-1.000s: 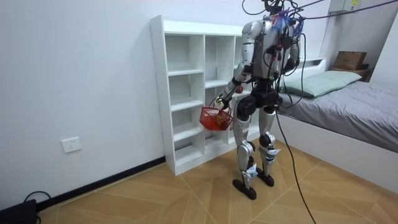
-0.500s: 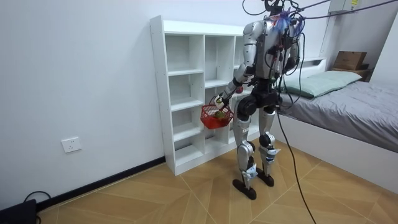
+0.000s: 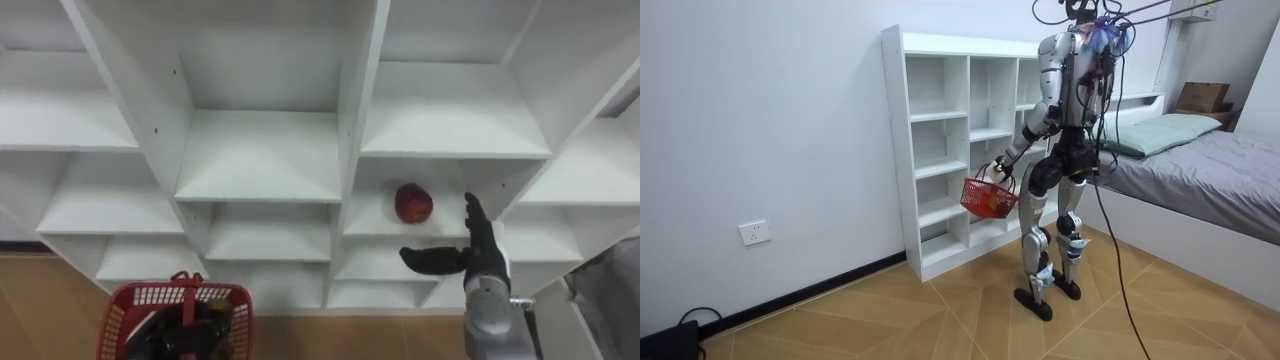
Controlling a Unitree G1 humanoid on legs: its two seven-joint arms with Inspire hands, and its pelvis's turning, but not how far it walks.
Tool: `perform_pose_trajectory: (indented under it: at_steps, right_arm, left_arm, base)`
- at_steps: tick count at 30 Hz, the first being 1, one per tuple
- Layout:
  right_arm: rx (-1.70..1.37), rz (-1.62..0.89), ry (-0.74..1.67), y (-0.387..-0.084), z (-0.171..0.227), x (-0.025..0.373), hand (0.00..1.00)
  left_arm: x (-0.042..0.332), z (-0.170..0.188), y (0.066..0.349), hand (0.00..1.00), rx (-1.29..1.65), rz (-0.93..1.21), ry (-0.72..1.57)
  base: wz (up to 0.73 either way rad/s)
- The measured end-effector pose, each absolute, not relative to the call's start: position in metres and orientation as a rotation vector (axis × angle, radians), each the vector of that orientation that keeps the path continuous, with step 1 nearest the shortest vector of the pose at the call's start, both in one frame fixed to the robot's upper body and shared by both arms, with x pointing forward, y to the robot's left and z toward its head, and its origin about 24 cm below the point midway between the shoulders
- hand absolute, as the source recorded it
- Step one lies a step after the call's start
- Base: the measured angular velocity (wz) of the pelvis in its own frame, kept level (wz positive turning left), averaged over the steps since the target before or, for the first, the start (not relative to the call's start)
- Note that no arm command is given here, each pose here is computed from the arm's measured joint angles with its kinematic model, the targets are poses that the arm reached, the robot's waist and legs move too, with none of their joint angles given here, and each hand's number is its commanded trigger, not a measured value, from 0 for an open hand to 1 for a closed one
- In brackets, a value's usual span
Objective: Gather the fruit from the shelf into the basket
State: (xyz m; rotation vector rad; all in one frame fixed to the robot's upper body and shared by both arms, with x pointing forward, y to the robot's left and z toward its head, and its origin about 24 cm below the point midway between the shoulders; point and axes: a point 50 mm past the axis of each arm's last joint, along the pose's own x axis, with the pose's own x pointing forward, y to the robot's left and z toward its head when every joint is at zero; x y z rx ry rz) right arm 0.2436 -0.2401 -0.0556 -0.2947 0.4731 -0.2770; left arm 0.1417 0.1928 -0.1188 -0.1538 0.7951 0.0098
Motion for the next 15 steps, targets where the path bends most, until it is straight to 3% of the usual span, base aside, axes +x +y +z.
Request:
perform_pose_trajectory:
  at_steps: [15]
  right_arm:
    - [-0.323,-0.326,0.395,-0.242,-0.034,0.272,0.00]
  left_arm:
    - [0.142,-0.125,0.193,1.00,-0.148,0.017,0.839]
  base:
    - [0.05]
